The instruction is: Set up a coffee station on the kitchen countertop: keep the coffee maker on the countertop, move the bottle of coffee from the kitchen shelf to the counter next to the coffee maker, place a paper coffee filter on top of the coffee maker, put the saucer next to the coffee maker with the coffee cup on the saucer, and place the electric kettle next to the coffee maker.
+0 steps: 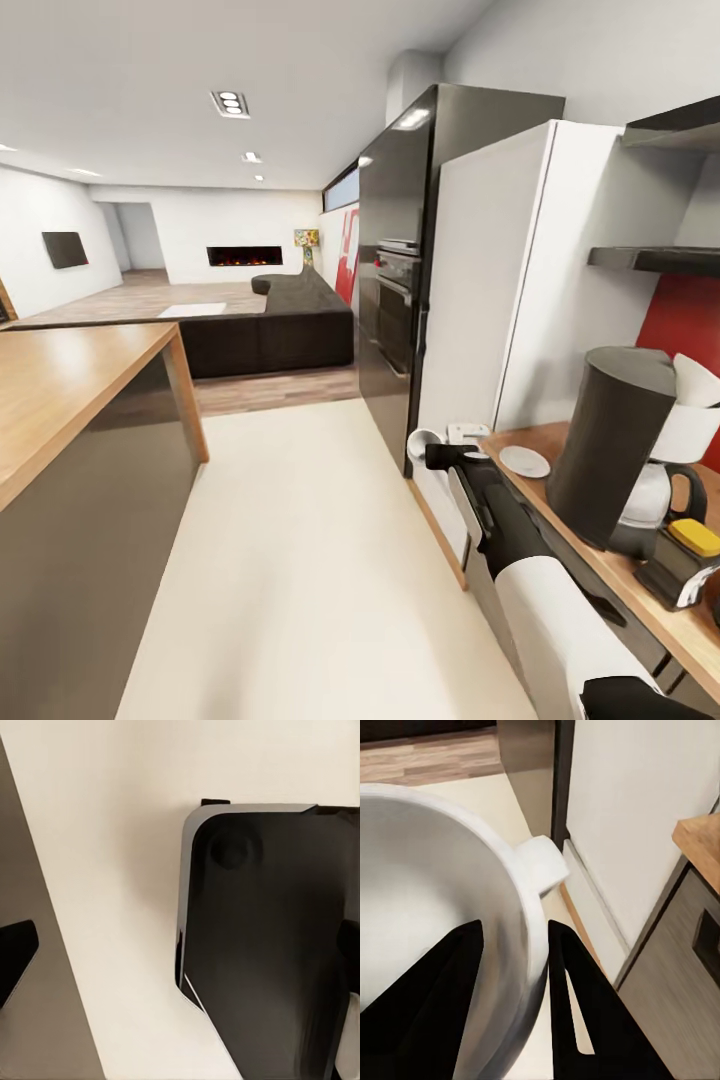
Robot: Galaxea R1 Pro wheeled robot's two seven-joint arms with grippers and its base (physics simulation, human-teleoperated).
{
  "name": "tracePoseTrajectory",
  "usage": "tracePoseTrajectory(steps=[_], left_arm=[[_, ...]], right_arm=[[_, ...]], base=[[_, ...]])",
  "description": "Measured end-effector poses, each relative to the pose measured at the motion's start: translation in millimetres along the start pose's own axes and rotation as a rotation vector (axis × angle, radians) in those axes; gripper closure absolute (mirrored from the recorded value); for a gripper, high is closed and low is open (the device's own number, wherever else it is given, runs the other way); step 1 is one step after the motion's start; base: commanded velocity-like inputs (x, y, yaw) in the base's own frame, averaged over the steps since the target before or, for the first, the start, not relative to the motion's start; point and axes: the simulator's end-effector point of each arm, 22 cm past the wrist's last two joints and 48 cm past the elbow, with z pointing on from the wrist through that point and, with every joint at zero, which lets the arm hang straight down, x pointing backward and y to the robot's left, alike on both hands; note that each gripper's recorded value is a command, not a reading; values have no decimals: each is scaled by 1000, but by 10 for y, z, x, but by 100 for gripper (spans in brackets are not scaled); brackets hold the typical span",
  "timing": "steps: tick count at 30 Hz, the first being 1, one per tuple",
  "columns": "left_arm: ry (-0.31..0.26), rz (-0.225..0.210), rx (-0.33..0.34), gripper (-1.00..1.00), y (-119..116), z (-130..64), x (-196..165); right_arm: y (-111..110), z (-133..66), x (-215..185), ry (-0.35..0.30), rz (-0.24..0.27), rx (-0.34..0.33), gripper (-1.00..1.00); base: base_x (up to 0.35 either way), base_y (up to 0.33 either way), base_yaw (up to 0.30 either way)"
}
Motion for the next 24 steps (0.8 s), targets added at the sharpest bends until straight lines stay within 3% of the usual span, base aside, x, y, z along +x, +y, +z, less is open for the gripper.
tracePoseTrajectory(steps=[12, 24], left_arm=[[0, 0, -1, -100, 2, 0, 1], [1, -2, -1, -100, 2, 0, 5]], right_arm=[[8, -8, -23, -5, 0, -1, 100], [11, -5, -16, -4, 0, -2, 100]], base=[[332, 7, -10], [303, 149, -246]])
